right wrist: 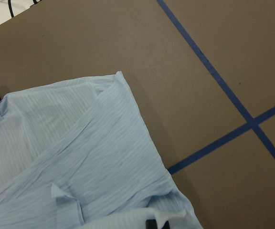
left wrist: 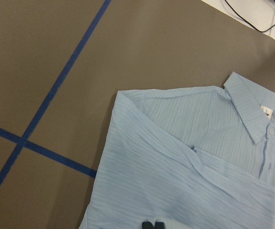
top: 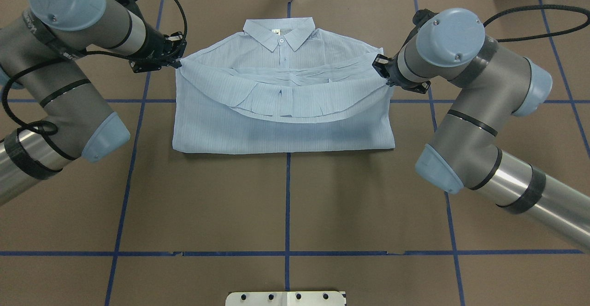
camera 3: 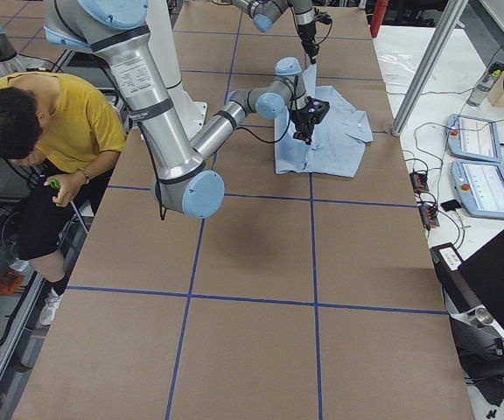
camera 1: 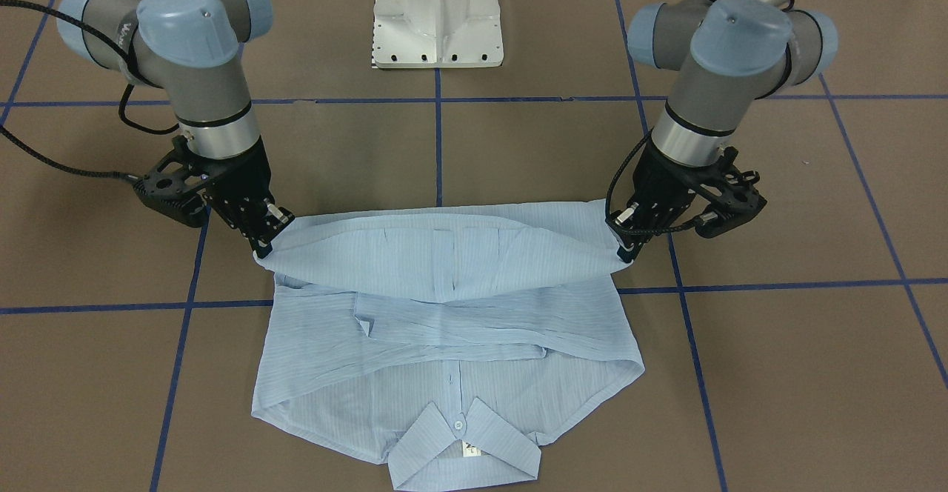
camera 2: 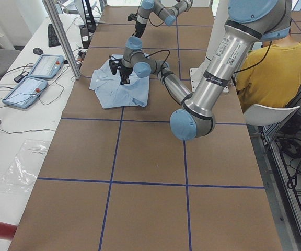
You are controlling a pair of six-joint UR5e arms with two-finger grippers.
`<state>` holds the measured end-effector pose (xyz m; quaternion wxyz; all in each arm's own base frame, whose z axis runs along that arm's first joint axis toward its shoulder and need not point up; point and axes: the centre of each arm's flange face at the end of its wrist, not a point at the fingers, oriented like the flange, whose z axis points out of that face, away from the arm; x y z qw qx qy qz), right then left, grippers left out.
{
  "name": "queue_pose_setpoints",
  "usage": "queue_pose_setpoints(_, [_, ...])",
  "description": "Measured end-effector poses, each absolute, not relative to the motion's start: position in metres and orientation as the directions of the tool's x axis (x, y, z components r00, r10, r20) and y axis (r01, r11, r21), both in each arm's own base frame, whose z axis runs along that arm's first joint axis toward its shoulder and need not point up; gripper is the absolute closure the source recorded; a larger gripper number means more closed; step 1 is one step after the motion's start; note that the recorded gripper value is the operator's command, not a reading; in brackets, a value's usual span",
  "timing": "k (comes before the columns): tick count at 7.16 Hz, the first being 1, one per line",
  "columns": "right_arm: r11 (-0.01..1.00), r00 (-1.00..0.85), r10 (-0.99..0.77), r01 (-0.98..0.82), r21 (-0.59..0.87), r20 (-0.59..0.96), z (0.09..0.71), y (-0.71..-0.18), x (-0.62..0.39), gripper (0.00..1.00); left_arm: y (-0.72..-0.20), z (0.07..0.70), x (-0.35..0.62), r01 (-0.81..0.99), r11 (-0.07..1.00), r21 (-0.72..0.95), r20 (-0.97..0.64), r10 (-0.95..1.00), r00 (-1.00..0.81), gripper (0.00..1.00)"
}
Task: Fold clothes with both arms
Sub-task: 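Lift the hem with both grippers and fold it toward the collar, then lay the hem down near the collar with both grippers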
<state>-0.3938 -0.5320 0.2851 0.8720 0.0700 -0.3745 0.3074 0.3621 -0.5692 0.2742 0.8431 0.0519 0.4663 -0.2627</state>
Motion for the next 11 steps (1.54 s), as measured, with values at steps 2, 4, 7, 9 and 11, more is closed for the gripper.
queue_pose_setpoints(2, [0.802, 0.558, 0.487, -0.590, -0.091, 0.672, 0.297, -0.561, -0.403, 1.00, -0.593, 0.293, 0.376, 0.493, 0.854, -0.165, -0.810, -0.402, 0.426, 1.00])
queue_pose_setpoints(4, [0.799, 0.551, 0.483, -0.595, -0.085, 0.681, 0.316, -0.594, -0.427, 1.00, -0.617, 0.325, 0.393, 0.500, 0.852, -0.157, -0.819, -0.395, 0.416, 1.00])
queue_pose_setpoints(7, [0.786, 0.550, 0.502, -0.612, -0.086, 0.667, 0.334, -0.639, -0.448, 1.00, -0.640, 0.352, 0.406, 0.525, 0.841, -0.131, -0.830, -0.383, 0.406, 1.00])
queue_pose_setpoints(9, [0.774, 0.549, 0.518, -0.627, -0.087, 0.656, 0.342, -0.659, -0.447, 1.00, -0.644, 0.354, 0.406, 0.547, 0.830, -0.111, -0.833, -0.378, 0.404, 1.00])
queue_pose_setpoints(11, [0.770, 0.546, 0.522, -0.631, -0.088, 0.655, 0.348, -0.669, -0.449, 1.00, -0.648, 0.362, 0.408, 0.553, 0.827, -0.105, -0.835, -0.375, 0.402, 1.00])
